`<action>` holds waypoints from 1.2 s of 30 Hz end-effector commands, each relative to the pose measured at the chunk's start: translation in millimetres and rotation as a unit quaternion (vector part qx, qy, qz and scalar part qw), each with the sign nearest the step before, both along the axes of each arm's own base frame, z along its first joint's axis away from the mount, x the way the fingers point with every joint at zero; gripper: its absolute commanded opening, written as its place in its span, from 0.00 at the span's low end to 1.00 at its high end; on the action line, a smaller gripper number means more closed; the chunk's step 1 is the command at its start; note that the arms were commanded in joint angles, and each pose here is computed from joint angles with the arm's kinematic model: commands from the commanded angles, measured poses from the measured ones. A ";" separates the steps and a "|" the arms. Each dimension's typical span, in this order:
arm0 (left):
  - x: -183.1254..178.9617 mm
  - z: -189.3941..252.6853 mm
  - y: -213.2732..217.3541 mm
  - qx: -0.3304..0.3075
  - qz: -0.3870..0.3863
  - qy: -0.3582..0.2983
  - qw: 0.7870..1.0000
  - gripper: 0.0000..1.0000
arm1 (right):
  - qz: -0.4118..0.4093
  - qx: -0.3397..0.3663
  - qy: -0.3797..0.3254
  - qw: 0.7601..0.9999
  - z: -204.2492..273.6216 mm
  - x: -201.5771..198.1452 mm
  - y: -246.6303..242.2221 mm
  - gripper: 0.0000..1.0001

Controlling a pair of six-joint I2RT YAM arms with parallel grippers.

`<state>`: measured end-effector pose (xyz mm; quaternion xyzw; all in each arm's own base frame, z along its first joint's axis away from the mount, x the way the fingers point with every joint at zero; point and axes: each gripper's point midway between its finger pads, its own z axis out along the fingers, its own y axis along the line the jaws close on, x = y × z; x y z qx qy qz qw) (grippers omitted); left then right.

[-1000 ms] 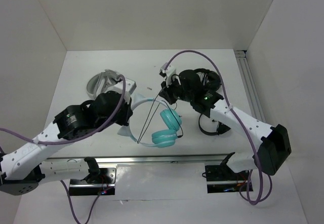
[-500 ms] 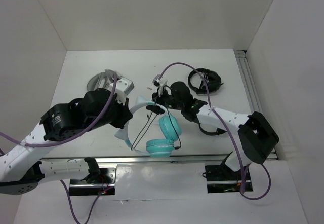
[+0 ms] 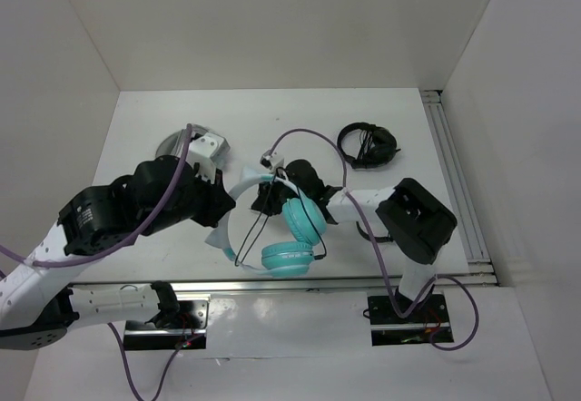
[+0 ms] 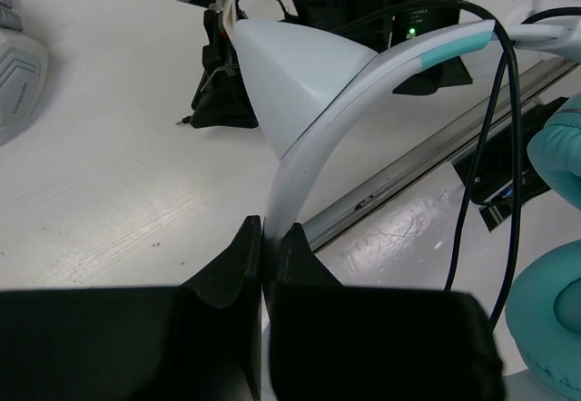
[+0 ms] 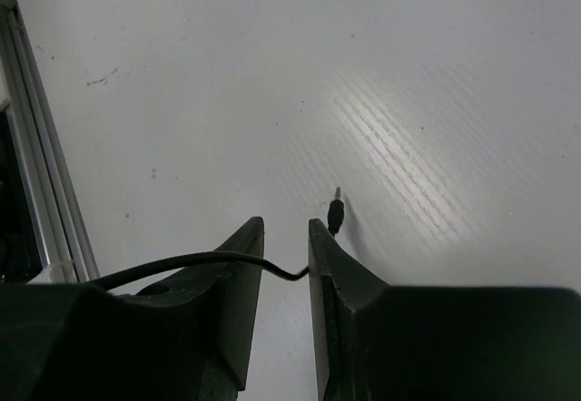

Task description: Wrap the headphones

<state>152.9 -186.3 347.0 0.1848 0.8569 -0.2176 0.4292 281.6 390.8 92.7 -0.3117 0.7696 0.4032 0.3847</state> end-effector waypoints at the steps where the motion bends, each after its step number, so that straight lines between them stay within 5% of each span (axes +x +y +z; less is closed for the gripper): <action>1: -1.2 41.1 -9.2 -0.091 0.006 -0.021 0.996 0.00 | -0.004 0.049 -0.039 0.998 30.8 12.9 24.9 0.34; 13: -5.1 54.6 -7.8 -0.131 0.016 -0.017 0.991 0.00 | -0.031 0.059 -0.012 0.998 -2.5 12.0 31.0 0.34; 28: -9.4 38.6 -15.7 -0.145 0.006 0.000 0.989 0.00 | -0.103 0.132 -0.052 0.984 33.1 36.9 28.0 0.36; 34: -10.6 44.4 -17.5 -0.157 0.003 0.000 0.988 0.00 | -0.101 0.124 -0.040 0.986 9.8 34.5 33.2 0.20; 36: -12.0 46.6 -19.9 -0.165 0.000 0.004 0.986 0.00 | -0.107 0.137 -0.039 0.984 13.0 36.9 34.6 0.07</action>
